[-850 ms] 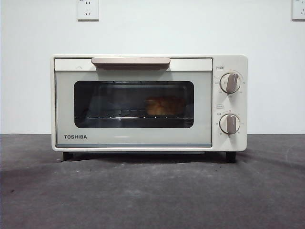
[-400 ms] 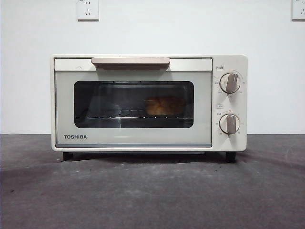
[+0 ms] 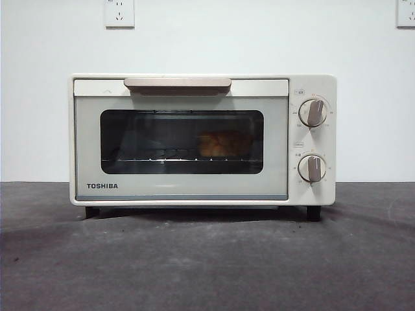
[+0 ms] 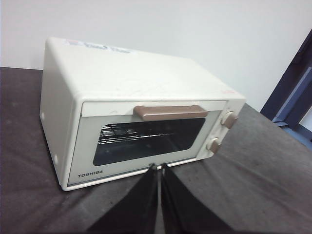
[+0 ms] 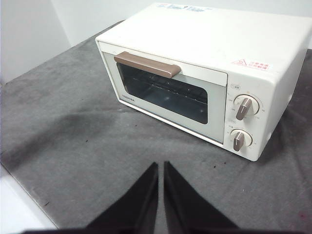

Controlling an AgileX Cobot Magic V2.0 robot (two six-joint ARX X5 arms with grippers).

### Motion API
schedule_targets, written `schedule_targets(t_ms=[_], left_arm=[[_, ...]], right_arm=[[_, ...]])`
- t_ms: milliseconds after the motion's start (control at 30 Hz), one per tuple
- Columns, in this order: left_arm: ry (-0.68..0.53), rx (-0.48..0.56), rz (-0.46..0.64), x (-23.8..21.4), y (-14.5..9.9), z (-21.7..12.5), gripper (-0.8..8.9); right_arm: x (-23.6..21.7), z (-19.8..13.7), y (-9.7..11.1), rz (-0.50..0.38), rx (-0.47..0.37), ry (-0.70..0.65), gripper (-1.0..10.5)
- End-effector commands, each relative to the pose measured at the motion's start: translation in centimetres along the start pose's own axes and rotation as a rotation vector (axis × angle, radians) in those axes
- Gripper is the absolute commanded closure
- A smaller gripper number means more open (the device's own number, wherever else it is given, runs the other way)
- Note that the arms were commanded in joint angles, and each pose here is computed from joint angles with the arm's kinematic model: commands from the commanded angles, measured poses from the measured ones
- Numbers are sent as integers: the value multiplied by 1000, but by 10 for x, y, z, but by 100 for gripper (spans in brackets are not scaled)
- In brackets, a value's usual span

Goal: The left arm flap open the oven, the right arm pick bread and place it into oven, the left arm flap close the oven

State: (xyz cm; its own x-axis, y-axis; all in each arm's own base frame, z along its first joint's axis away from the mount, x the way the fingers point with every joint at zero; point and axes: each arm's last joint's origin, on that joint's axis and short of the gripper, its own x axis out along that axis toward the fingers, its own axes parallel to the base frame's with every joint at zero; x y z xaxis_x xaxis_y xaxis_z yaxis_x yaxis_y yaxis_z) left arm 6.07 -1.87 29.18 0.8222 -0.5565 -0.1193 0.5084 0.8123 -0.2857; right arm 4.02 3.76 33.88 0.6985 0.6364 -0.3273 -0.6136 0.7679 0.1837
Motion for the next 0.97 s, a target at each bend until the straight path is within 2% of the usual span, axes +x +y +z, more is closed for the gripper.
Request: schedule_targets(t_ms=[33,100,167,300,433,700,967], left_arm=[[-23,39,0,12,10,-13,789],[-52,108,46,22,21,-26,783],[-68,132,105,29,30,-42,784],[-90,123,297,37,49,-77,783],[-84,113,394,38,59,-101,783],[-62,105,478,38,70,-122,784],[-32,164,533,37,72,-124,784]], right_arm=[[-3,6,2,13,-11,-27,931],[-3,6,2,13,-11,-27,931],[-3,6,2,13,-11,-27,931],[-3,6,2,13,-11,-27,931],[-3,6,2,13,-11,-27,931],[-3,6,2,13,-11,-27,931],[-3,6,2,13,-11,-27,931]])
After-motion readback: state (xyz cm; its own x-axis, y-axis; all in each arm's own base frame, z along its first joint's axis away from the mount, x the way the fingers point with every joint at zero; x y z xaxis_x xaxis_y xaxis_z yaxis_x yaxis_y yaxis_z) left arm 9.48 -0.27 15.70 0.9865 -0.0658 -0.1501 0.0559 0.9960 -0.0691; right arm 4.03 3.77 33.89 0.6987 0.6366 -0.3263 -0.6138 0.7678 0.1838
